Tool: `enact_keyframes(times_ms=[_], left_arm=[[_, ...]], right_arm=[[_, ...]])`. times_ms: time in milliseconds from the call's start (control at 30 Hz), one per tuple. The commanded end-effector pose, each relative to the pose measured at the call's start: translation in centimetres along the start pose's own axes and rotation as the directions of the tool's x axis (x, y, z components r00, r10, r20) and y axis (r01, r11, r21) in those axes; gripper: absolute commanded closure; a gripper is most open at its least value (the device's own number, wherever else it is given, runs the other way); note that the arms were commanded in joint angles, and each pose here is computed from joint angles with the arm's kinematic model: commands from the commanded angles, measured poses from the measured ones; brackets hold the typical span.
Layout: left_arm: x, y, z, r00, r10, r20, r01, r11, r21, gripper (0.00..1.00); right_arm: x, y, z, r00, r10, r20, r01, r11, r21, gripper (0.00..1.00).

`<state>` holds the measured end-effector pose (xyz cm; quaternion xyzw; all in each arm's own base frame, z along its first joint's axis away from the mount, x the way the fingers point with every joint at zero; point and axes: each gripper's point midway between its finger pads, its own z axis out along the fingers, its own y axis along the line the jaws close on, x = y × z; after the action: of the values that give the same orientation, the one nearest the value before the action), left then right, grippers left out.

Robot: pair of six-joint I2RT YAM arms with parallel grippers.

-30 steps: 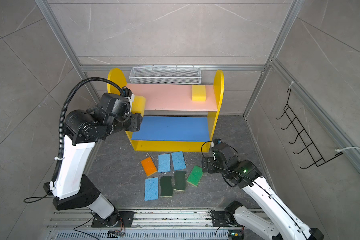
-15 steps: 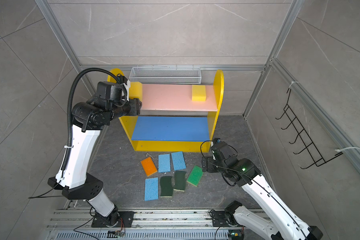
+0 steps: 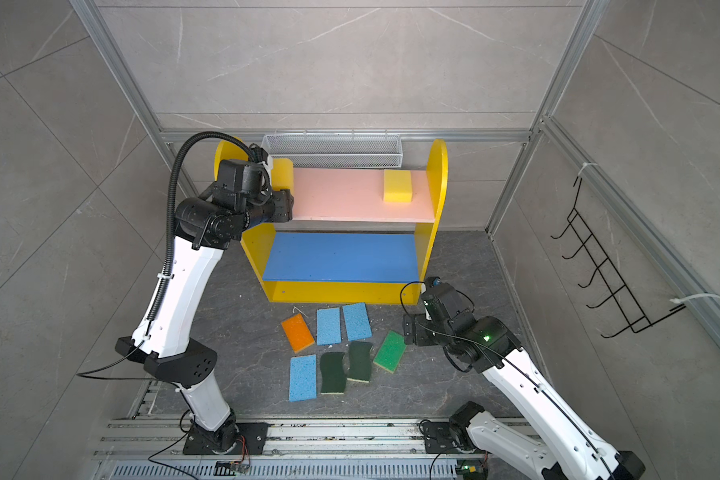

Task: Place and organize the cleaning sponges onto the shelf
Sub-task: 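Lower the yellow sponge onto the pink shelf and open the left gripper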

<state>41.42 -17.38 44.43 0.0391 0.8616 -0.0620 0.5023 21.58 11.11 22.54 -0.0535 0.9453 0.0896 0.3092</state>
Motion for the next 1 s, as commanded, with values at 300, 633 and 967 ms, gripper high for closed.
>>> enact_keyframes(times_ms=[300,633,967], left_arm=[[-1.4,1.7,-0.2,0.998,0.003,0.055,0.002,0.996,-0.087,0.37],[0.3,2.3,1.8,1.0,0.023,-0.016,-0.025,0.991,-0.13,0.34],[1.1,1.5,3.7,0.999,0.01,-0.043,-0.015,0.994,-0.111,0.29]], right_arm=[[0.1,-0.3,0.1,1.0,-0.018,-0.013,0.018,1.0,0.021,0.06],[0.2,0.1,0.4,1.0,-0.006,-0.024,0.006,1.0,0.002,0.06],[0.3,0.1,0.5,1.0,-0.001,-0.029,0.001,1.0,0.003,0.06]])
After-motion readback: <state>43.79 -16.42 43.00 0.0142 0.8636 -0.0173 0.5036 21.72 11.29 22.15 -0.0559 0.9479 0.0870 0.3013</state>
